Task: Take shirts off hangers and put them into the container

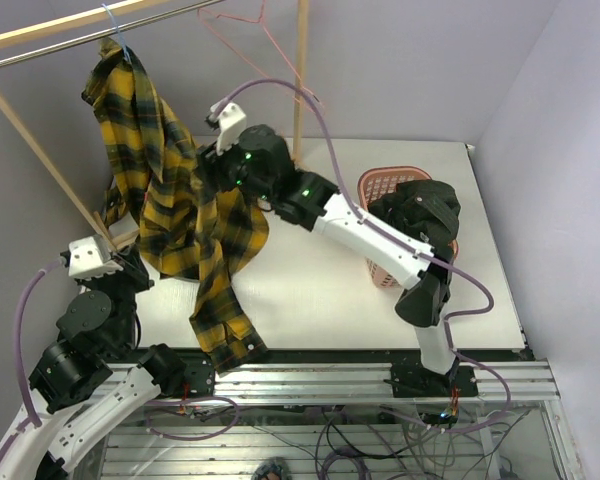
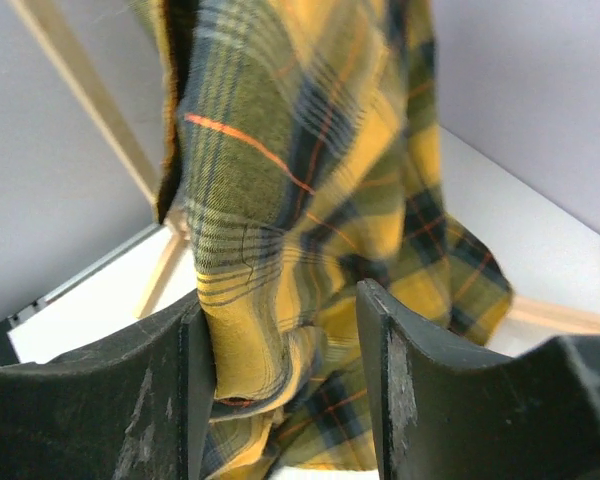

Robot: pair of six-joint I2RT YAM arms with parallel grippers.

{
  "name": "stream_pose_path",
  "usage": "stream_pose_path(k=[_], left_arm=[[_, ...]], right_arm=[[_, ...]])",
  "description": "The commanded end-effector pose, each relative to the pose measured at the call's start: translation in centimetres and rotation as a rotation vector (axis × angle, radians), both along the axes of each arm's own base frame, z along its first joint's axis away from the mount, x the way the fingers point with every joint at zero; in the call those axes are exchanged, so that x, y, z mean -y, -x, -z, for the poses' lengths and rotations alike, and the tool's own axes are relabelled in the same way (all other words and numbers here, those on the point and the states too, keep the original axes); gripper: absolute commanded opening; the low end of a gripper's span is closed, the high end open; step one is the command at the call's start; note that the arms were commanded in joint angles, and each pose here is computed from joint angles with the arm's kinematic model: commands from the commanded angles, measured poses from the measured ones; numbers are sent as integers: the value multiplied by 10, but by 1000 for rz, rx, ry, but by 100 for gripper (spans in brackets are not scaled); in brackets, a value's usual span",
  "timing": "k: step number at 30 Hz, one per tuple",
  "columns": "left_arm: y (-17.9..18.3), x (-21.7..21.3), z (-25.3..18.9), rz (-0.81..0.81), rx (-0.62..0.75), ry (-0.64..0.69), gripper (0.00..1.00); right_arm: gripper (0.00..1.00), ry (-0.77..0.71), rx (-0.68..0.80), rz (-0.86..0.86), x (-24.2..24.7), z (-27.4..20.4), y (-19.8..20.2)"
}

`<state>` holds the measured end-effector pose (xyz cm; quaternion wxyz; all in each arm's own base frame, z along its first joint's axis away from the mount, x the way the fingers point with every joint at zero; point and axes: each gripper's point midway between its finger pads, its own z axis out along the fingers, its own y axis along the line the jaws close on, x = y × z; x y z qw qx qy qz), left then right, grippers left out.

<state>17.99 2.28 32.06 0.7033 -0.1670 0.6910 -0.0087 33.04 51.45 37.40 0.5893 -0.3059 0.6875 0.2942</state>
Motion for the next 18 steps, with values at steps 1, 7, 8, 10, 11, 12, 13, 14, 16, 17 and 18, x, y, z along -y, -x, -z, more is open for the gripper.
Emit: stream_pose_path(k=[1, 7, 8, 10, 11, 12, 13, 14, 16, 17, 18], left_arm=[[-2, 4, 1, 18, 4, -7, 27], [-3, 6, 2, 27, -5, -14, 27], [-3, 7, 3, 28, -7, -17, 27], [-4, 7, 3, 26, -10, -19, 27], [-5, 8, 3, 27, -13, -22, 27], [-5, 8, 4, 26, -15, -24, 27], [-5, 8, 3, 26, -15, -23, 27], [-5, 8, 4, 26, -16, -24, 27], [-5, 8, 4, 27, -16, -25, 27], [-5, 8, 4, 28, -17, -26, 27], [-5, 8, 4, 28, -17, -27, 27]], right_arm=[[53, -109, 19, -17, 36, -46, -25], [55, -73, 117, -142, 35, -63, -20], [55, -70, 132, -155, 35, -67, -20], [56, -61, 147, -187, 32, -71, -17], [56, -66, 154, -202, 31, -75, -14], [56, -71, 157, -214, 30, -77, -12], [56, -80, 160, -219, 29, -78, -12], [56, -88, 157, -226, 27, -77, -11], [56, -114, 152, -233, 24, -78, -11], [56, -119, 145, -236, 20, -75, -13], [56, -117, 134, -244, 15, -69, -15]])
